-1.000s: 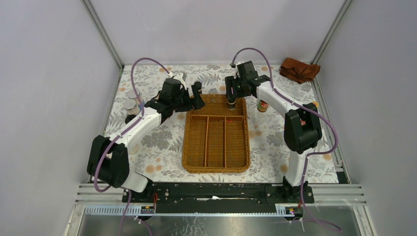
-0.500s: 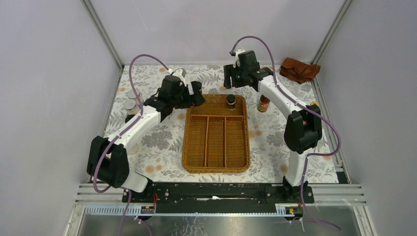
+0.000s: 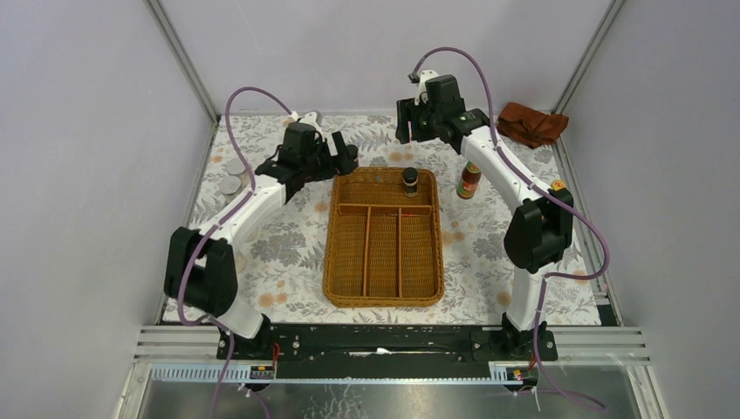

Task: Organize the condiment bottles
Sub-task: Place the bottle in the storage box, then pick up the bottle from the center of the board.

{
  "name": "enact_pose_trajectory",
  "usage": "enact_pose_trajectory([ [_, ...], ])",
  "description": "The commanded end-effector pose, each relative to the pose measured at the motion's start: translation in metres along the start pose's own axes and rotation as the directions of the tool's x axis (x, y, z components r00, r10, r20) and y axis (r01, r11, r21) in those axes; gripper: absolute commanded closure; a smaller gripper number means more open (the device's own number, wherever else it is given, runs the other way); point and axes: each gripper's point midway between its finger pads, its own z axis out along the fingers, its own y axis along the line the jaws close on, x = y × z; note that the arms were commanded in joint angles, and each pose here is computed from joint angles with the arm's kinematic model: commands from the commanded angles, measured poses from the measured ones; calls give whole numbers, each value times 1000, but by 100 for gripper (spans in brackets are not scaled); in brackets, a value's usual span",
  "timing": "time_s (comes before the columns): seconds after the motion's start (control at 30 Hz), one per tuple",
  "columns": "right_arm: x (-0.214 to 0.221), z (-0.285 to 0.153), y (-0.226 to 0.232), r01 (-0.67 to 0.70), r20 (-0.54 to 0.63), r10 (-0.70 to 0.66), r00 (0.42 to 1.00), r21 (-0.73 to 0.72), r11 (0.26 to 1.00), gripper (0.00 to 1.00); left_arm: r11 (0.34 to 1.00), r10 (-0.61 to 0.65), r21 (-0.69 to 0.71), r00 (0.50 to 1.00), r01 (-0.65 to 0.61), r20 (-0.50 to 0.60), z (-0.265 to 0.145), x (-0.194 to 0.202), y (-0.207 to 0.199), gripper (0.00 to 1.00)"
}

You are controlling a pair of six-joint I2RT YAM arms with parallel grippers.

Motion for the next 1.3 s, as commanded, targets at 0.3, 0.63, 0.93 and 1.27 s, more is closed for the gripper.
enact_pose_trajectory([
  [0.3, -45, -36, 11, -38, 168, 39, 985, -9, 999, 30, 995, 65, -81, 995, -59, 76, 63, -18, 23, 8],
  [0.63, -39, -33, 12, -36, 160, 40, 986, -23, 999, 30, 979, 190, -101, 973, -177, 133, 90, -33, 11, 9],
  [0.93, -49, -26, 16, -44, 172, 51, 984, -43, 998, 31, 965, 248, -122, 960, -233, 130, 110, -27, 13, 10],
  [1.27, -54, -19, 17, -44, 176, 52, 983, -50, 998, 31, 944, 303, -185, 938, -273, 168, 123, -33, 22, 11],
])
